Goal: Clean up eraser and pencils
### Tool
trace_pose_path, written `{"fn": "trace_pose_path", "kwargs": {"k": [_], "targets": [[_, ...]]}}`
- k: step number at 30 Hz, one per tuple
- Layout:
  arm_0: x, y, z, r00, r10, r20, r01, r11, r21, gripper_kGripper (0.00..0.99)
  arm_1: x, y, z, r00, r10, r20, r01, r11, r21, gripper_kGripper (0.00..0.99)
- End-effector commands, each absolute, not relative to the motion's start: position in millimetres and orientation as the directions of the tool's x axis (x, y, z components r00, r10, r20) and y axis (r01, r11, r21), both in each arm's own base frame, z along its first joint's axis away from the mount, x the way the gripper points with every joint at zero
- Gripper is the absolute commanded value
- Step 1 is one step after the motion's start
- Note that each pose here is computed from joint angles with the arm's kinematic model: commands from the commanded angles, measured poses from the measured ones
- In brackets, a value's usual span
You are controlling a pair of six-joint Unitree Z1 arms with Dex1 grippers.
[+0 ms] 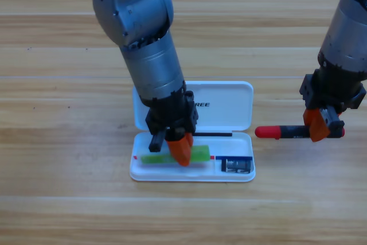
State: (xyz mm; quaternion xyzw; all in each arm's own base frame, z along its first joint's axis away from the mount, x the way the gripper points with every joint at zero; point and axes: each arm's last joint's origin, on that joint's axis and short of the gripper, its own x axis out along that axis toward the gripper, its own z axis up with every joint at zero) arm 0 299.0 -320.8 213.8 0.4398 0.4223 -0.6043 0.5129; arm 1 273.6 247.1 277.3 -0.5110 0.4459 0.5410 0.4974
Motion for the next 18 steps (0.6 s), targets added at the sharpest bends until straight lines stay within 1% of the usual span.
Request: {"fn": "trace_pose_path", "kwargs": {"k": [1, 7, 8, 9, 10, 11, 12, 18], "targets": [[297.9, -326.9, 184.7, -0.131, -0.206, -0.97, 0.986, -0.125, -0.106, 0.0, 265.6, 257.0, 268.6, -0.015, 0.053, -0.998, -0.99, -0.138, 0.008, 0.0], [297.7, -327.1, 184.8, -0.135, -0.21, -0.968, 0.987, -0.114, -0.113, 0.0, 266.2, 257.4, 267.8, -0.015, 0.051, -0.999, -0.99, -0.138, 0.008, 0.0], [297.1, -326.5, 184.8, -0.138, -0.209, -0.968, 0.987, -0.114, -0.116, 0.114, 266.2, 257.4, 267.8, -0.015, 0.051, -0.999, -0.99, -0.138, 0.008, 0.0], [296.5, -326.0, 184.1, -0.141, -0.206, -0.968, 0.986, -0.114, -0.12, 0.436, 266.2, 257.4, 267.8, -0.015, 0.051, -0.999, -0.99, -0.138, 0.008, 0.0], [296.6, -325.1, 183.4, -0.143, -0.204, -0.968, 0.986, -0.112, -0.122, 0.701, 266.5, 257.7, 268.2, -0.013, 0.053, -0.998, -0.99, -0.138, 0.005, 0.0], [296.4, -324.9, 184.1, -0.143, -0.204, -0.968, 0.986, -0.109, -0.123, 0.914, 266.4, 257.5, 268.2, -0.013, 0.051, -0.999, -0.99, -0.138, 0.006, 0.0], [296.4, -324.9, 184.1, -0.143, -0.204, -0.968, 0.987, -0.106, -0.123, 0.985, 266.9, 258.0, 268.0, -0.012, 0.052, -0.999, -0.99, -0.138, 0.004, 0.0], [295.9, -324.2, 187.5, -0.138, -0.207, -0.969, 0.988, -0.101, -0.119, 0.99, 267.1, 258.1, 267.7, -0.012, 0.05, -0.999, -0.99, -0.138, 0.005, 0.0]]}}
